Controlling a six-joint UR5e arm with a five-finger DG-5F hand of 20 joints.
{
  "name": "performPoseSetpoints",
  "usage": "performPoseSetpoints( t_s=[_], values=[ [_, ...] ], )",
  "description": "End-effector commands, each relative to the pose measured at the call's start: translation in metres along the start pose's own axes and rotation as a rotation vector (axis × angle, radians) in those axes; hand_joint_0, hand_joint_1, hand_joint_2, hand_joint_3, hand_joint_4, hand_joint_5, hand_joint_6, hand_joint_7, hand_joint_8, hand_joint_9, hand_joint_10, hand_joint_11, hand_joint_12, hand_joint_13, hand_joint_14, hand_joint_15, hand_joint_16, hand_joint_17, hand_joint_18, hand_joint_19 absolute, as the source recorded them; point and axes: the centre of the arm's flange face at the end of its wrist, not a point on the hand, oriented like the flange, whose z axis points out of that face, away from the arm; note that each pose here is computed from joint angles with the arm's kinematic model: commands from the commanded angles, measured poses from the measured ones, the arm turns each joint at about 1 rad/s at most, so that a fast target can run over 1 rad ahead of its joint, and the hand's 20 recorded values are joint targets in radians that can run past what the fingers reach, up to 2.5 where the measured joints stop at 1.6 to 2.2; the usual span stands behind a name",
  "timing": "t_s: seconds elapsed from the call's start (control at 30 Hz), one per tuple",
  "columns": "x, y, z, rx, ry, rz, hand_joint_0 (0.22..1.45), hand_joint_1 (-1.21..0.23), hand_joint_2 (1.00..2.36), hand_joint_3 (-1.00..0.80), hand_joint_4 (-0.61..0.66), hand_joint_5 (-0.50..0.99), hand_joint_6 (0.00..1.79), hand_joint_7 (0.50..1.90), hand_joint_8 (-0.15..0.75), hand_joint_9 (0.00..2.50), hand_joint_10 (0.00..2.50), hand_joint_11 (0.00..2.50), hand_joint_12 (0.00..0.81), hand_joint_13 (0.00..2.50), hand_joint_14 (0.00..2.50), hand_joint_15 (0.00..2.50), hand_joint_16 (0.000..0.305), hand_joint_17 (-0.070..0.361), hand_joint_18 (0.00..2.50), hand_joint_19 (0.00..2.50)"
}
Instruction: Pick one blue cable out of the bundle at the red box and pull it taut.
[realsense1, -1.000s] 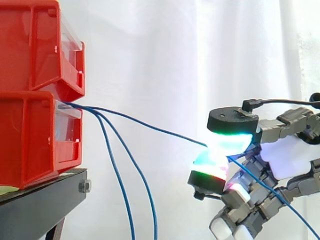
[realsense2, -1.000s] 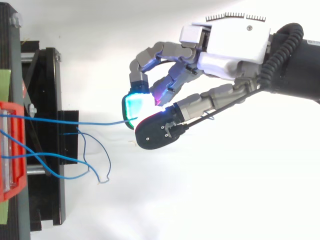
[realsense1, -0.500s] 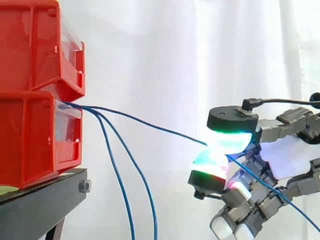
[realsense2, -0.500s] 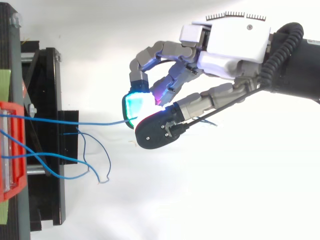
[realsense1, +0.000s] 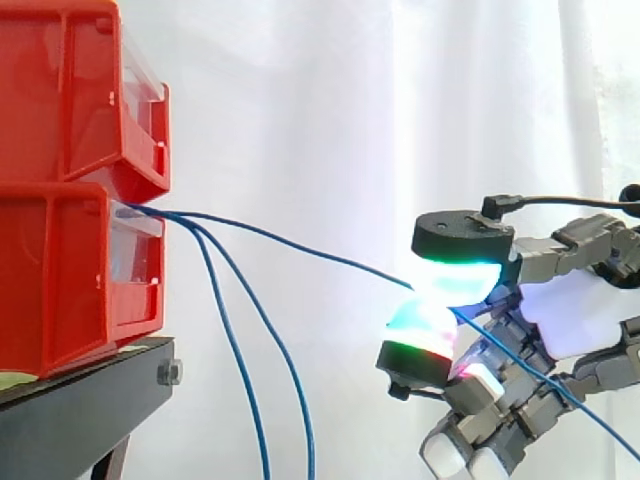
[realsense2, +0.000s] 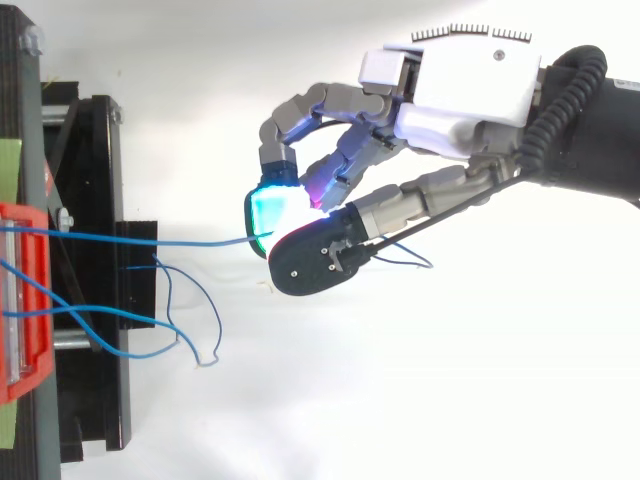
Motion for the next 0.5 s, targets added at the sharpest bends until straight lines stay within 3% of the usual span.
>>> performPoseSetpoints(
  t_s=[0.0,0.13,0.23,0.33,0.47],
  values=[
    [0.0000,0.0000,0.0000,0.000,0.000,0.000,0.63,-0.77,1.02,-0.24,0.12,-0.13,0.91,1.17,0.347,0.97,0.02,1.08,0.361,0.74,0.02,0.53,0.049,0.109,0.64,0.50],
    [0.0000,0.0000,0.0000,0.000,0.000,0.000,0.66,-0.83,1.02,-0.19,0.11,-0.14,0.93,1.12,0.347,0.96,0.02,1.10,0.364,0.74,0.02,0.52,0.049,0.111,0.64,0.48],
    [0.0000,0.0000,0.0000,0.000,0.000,0.000,0.65,-0.84,1.01,-0.34,0.13,-0.14,0.93,1.08,0.340,0.95,0.02,1.10,0.361,0.74,0.02,0.53,0.049,0.111,0.64,0.49],
    [0.0000,0.0000,0.0000,0.000,0.000,0.000,0.60,-0.77,1.00,-0.48,0.14,-0.14,0.93,1.08,0.346,0.96,0.02,1.09,0.363,0.73,0.02,0.53,0.049,0.111,0.64,0.51],
    [0.0000,0.0000,0.0000,0.000,0.000,0.000,0.55,-0.67,1.00,-0.50,0.15,-0.14,0.92,1.11,0.354,0.98,0.02,1.08,0.369,0.73,0.02,0.53,0.051,0.115,0.64,0.51]
  ],
)
